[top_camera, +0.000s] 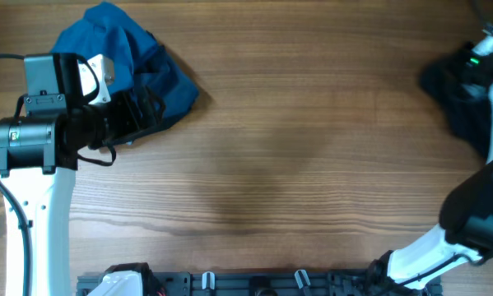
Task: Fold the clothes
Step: 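Reach the right gripper to the black shirt at the right edge and grasp it, then drag the black shirt with the right gripper toward the table center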
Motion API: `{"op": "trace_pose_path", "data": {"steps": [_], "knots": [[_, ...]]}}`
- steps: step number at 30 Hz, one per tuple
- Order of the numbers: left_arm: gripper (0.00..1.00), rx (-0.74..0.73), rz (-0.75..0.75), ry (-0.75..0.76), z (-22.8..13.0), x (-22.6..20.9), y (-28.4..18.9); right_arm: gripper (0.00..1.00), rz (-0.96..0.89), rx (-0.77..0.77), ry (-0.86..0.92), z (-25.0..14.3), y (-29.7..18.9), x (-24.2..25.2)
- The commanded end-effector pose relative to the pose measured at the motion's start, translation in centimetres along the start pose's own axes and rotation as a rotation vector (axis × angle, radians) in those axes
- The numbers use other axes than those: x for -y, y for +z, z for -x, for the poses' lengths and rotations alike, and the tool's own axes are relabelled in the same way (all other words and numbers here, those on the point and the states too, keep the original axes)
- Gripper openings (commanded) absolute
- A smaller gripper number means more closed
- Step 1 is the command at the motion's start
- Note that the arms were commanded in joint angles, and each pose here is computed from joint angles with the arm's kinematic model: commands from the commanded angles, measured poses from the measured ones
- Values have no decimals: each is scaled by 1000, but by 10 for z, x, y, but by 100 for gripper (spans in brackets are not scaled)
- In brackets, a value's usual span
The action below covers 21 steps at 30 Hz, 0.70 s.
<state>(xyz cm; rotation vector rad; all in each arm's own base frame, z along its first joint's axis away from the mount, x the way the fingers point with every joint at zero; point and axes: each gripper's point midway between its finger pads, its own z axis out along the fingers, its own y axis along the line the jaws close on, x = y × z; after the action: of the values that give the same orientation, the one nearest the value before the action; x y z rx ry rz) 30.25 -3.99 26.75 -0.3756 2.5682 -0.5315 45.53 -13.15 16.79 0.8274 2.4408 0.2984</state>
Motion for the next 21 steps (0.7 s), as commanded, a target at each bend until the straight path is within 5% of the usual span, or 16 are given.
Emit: {"op": "trace_pose_path", "data": {"steps": [1, 2, 4, 8, 15, 21], "knots": [[100, 30, -35, 6, 8, 10, -5, 4, 146, -172, -193, -72, 15, -92], [100, 35, -36, 6, 9, 10, -5, 5, 156, -192, -253, -87, 17, -109], [100, 40, -38, 8, 10, 10, -5, 41, 97, -172, -357, -108, 21, -132], [100, 40, -38, 8, 10, 10, -5, 80, -85, -21, -345, -71, 23, -104], [100, 46, -39, 10, 11, 11, -6, 84, -137, -10, -98, -7, 26, 16], [100, 56, -43, 14, 14, 12, -6, 87, -80, -151, -60, -23, 74, 63]]}}
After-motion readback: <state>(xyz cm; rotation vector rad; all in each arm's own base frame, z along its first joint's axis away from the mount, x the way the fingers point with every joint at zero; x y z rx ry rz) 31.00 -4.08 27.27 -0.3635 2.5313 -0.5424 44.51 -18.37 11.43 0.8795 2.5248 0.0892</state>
